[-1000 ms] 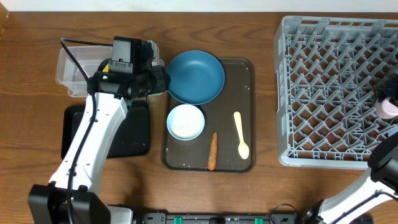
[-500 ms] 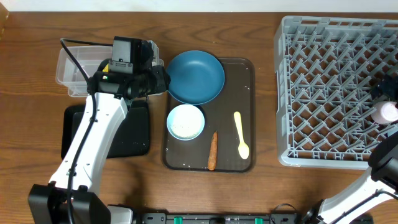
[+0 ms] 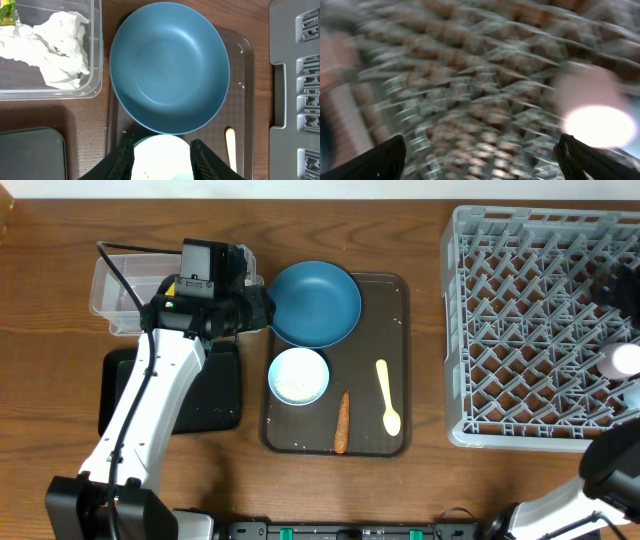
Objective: Sort waste into correct bins and load items into the dishwasher rack
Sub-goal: 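Move the right gripper to the yellow spoon and grasp it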
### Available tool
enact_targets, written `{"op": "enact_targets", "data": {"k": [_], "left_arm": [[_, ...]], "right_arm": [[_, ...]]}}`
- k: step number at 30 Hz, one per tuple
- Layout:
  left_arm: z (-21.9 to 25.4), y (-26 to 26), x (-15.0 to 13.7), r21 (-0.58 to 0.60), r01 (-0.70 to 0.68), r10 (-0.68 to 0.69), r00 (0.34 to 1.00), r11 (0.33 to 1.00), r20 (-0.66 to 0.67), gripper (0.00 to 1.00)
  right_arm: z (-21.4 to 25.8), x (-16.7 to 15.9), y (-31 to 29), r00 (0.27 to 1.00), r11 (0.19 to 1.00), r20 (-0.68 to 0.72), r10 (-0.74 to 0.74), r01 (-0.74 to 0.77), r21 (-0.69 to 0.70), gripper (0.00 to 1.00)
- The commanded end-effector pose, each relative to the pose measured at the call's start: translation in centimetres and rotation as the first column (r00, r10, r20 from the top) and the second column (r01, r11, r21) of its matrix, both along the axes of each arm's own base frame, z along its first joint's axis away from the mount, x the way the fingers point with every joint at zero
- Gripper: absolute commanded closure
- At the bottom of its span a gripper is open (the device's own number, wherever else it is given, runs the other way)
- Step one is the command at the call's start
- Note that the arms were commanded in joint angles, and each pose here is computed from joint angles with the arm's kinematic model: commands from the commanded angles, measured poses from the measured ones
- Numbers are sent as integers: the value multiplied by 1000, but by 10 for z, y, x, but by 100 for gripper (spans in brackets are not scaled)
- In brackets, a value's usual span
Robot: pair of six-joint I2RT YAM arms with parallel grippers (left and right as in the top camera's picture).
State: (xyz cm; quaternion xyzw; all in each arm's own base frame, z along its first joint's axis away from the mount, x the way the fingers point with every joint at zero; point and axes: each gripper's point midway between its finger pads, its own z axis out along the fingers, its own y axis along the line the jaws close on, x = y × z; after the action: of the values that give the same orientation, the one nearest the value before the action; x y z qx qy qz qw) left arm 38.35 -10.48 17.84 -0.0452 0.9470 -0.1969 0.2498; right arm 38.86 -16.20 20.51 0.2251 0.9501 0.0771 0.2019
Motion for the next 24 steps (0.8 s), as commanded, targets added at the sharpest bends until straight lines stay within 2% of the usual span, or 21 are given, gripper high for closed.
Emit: {"op": "enact_targets", "data": {"k": [1,4,7,10,17,24], "left_arm": [[3,1,0,14,1,-2,1000,1000,6,60],[-1,4,-3,29,-7,7,1000,1000,-11,60],[-7,16,-7,94,-42,46,998,995,-33,59],[-12,25,-12,141,-63,72,996,988,-58,54],[-15,27,-17,153,-64,77,994,986,-79,52],[-15,27,-16,153,-64,77,994,986,-79,47]], "right_arm": [[12,18,71,958,957,90,271,-278,79,5],[8,20,119,912,909,69,404,-408,81,5],[3,20,164,862,859,40,506,-507,69,5],[-4,14,208,804,803,-3,595,-594,43,4],[-48,-21,288,723,736,-153,674,-675,51,3],[-110,-71,332,673,719,-277,686,-686,115,4]]}}
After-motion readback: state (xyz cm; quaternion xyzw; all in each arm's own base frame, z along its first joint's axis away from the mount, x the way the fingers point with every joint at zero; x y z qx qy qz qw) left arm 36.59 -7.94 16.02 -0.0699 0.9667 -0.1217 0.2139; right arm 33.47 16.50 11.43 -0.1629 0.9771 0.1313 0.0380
